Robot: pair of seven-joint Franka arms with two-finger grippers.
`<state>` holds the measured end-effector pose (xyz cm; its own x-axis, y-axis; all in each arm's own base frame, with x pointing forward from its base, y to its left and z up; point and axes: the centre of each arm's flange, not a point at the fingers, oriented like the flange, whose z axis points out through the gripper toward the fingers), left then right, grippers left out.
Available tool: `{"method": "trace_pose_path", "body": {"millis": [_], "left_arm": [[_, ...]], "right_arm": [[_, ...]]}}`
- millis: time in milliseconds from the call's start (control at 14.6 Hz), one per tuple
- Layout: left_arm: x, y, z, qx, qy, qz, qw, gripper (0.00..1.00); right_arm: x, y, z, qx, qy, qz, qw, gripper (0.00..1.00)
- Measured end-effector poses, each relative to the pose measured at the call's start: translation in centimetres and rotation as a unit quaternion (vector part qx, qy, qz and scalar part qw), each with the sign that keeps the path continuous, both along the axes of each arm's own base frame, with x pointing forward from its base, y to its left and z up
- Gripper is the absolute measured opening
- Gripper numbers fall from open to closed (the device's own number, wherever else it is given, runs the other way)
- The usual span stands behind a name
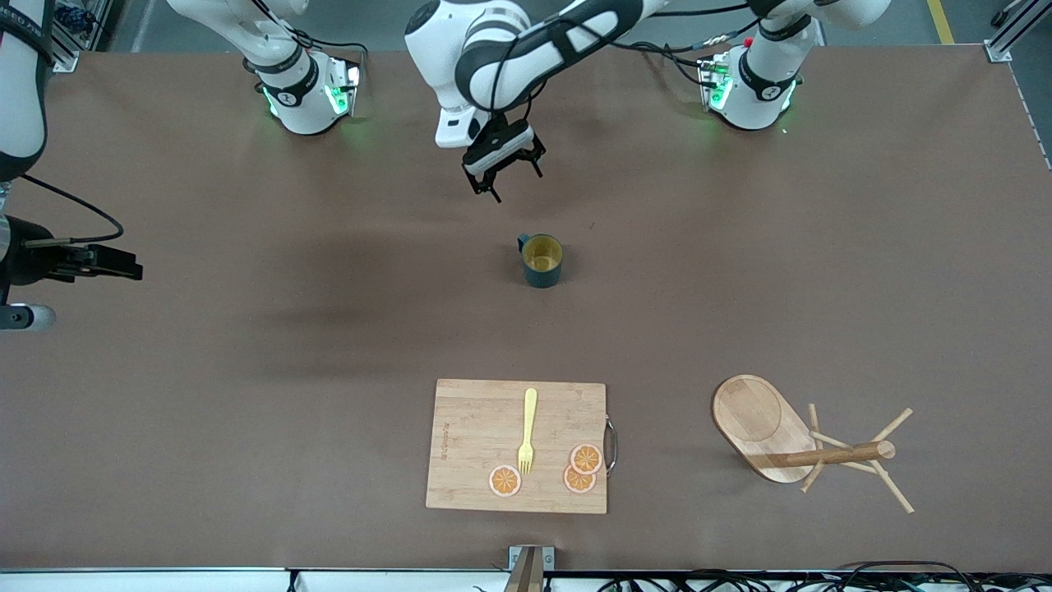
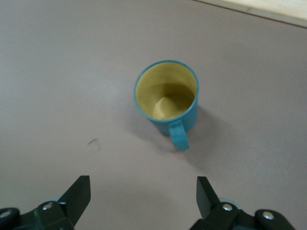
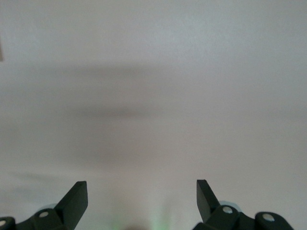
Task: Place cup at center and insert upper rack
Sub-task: 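Lower the left gripper onto the mug handle and close it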
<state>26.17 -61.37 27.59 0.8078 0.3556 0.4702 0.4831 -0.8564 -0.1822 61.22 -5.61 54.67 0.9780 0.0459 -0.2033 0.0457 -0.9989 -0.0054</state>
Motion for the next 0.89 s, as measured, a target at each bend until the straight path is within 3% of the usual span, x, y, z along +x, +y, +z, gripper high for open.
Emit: {"method": "trace_pose_path", "body": {"millis": [273,341,410,683,888], "left_arm": [[-0.3,-0.5,-6.7,0.017,-0.078,0.011,0.997,0.90],[-0.3,-0.5,-7.8,0.021,-0.093,0.012,0.995,0.83],[-0.4,-0.5,-8.5,0.025,-0.104,0.012,0.994,0.76],[0.3,-0.2,-9.2,0.032,-0.125,0.008,0.992,0.67],[1.4,0.2,-9.9,0.036,-0.140,0.003,0.990,0.67]], "right_arm": [[-0.4,0.0,0.6,0.003,0.006,0.006,1.000,1.00],[-0.6,0.1,1.1,0.002,0.004,0.001,1.000,1.00],[-0.9,0.3,1.6,0.000,0.002,-0.008,1.000,1.00],[-3.0,1.1,4.3,-0.001,-0.009,-0.022,1.000,1.00],[-5.1,1.2,6.7,0.004,-0.022,-0.023,1.000,1.00]]}}
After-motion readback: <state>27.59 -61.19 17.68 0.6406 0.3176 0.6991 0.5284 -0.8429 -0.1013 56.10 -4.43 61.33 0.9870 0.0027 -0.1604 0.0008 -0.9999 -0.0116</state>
